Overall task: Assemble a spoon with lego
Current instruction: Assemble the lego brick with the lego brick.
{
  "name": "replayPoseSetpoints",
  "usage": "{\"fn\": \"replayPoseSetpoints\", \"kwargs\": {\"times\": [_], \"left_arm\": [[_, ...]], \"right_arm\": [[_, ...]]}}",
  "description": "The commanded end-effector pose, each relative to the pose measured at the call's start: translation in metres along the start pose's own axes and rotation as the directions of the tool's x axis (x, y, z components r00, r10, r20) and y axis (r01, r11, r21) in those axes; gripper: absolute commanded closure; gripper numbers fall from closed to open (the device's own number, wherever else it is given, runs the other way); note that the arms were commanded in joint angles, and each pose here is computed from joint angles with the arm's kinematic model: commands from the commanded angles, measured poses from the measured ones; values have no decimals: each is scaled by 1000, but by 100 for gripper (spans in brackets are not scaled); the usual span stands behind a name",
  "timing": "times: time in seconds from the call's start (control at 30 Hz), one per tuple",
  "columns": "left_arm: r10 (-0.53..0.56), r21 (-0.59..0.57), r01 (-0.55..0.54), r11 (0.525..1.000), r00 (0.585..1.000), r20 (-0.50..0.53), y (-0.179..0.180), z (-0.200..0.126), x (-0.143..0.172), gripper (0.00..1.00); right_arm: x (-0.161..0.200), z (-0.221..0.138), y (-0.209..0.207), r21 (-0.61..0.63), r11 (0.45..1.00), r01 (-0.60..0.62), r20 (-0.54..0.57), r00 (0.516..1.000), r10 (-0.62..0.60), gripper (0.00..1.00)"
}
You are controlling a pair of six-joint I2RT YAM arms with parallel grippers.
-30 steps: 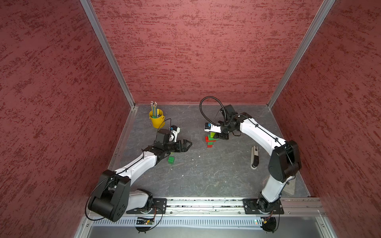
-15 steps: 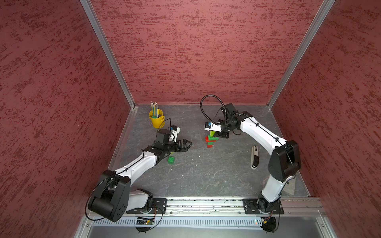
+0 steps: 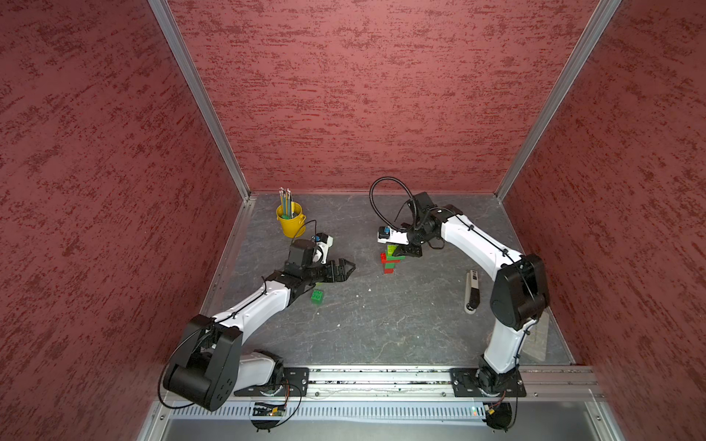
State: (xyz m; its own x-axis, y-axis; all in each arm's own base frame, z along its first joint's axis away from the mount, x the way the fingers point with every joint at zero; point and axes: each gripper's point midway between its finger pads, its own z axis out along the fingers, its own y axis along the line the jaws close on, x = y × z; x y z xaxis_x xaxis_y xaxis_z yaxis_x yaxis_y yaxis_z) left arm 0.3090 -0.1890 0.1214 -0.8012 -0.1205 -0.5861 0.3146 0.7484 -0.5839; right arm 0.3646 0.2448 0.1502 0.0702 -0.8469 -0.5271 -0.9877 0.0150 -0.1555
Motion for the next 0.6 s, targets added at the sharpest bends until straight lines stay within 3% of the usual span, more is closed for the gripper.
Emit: {"fn": "replayPoseSetpoints", "kwargs": {"times": [0.0, 0.57], "left_arm": [[19, -4, -19, 1000, 1000, 20, 2, -3, -1, 0], [13, -9, -13, 1000, 1000, 23, 4, -5, 1, 0]], "right_arm": [[-2, -2, 5, -24, 994, 103, 28, 994, -103, 85], [1, 5, 6, -45, 988, 148, 24, 989, -147, 88]]}}
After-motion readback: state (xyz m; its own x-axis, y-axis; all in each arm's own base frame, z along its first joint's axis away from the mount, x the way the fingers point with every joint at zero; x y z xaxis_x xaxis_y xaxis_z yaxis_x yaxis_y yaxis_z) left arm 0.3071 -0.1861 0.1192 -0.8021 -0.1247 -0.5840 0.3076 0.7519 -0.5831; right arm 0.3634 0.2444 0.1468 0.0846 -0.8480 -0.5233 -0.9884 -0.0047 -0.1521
